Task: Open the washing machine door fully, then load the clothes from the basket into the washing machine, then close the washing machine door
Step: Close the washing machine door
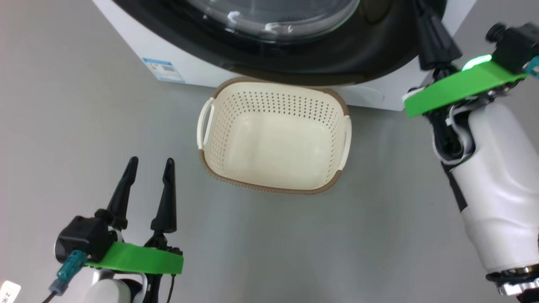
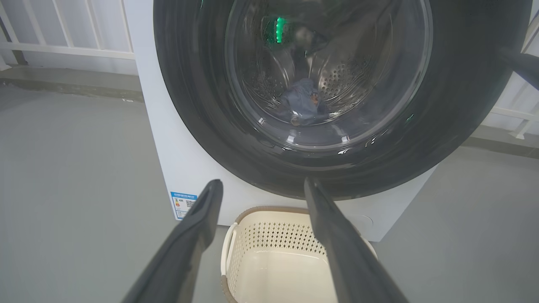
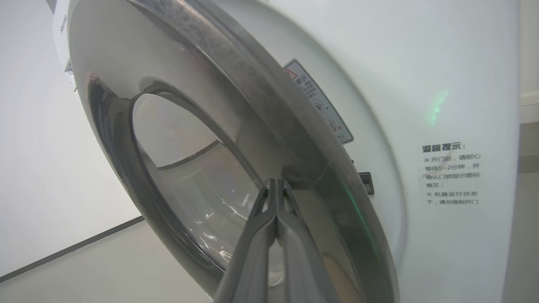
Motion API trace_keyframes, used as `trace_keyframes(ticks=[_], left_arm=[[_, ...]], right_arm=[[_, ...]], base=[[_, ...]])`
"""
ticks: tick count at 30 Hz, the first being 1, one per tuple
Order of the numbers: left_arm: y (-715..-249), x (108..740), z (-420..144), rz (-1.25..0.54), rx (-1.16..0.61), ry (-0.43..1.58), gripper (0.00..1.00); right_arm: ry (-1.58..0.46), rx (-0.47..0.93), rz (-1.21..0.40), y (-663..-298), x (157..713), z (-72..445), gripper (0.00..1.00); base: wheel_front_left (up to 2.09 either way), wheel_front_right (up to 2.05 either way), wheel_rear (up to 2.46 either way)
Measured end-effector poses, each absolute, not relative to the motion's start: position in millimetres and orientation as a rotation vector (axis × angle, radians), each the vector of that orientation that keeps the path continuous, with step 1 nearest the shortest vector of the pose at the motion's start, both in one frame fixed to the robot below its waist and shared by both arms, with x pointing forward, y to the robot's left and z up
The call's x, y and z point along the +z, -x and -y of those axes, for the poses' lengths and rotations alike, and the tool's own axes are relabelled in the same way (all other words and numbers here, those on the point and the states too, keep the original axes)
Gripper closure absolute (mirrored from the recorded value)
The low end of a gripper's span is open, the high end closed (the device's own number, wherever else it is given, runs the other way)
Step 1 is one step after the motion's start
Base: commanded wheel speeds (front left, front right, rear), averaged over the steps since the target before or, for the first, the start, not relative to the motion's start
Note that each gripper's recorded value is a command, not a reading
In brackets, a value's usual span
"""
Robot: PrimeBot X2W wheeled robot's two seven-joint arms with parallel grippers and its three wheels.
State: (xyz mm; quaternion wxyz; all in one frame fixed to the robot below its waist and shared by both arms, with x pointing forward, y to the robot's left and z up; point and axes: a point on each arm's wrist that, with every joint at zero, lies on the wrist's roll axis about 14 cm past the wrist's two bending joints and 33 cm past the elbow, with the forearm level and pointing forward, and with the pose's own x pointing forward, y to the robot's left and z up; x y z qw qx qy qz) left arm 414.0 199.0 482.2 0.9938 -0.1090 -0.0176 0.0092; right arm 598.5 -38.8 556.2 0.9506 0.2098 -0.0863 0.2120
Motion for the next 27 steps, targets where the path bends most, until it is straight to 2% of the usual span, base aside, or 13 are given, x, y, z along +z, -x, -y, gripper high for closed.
trace_keyframes(ticks=[13,27], left_arm=[[-422,475,-204,0.02,0.032,0.222,0.0],[-424,476,-206,0.022,0.035,0.218,0.0]], right_arm=[[-0.505,0.355,0.231,-636,562,47,1.0],[-0.498,0.378,0.247,-636,571,36,1.0]], base=[[0.0,0.0,0.0],[0.0,0.0,0.0]])
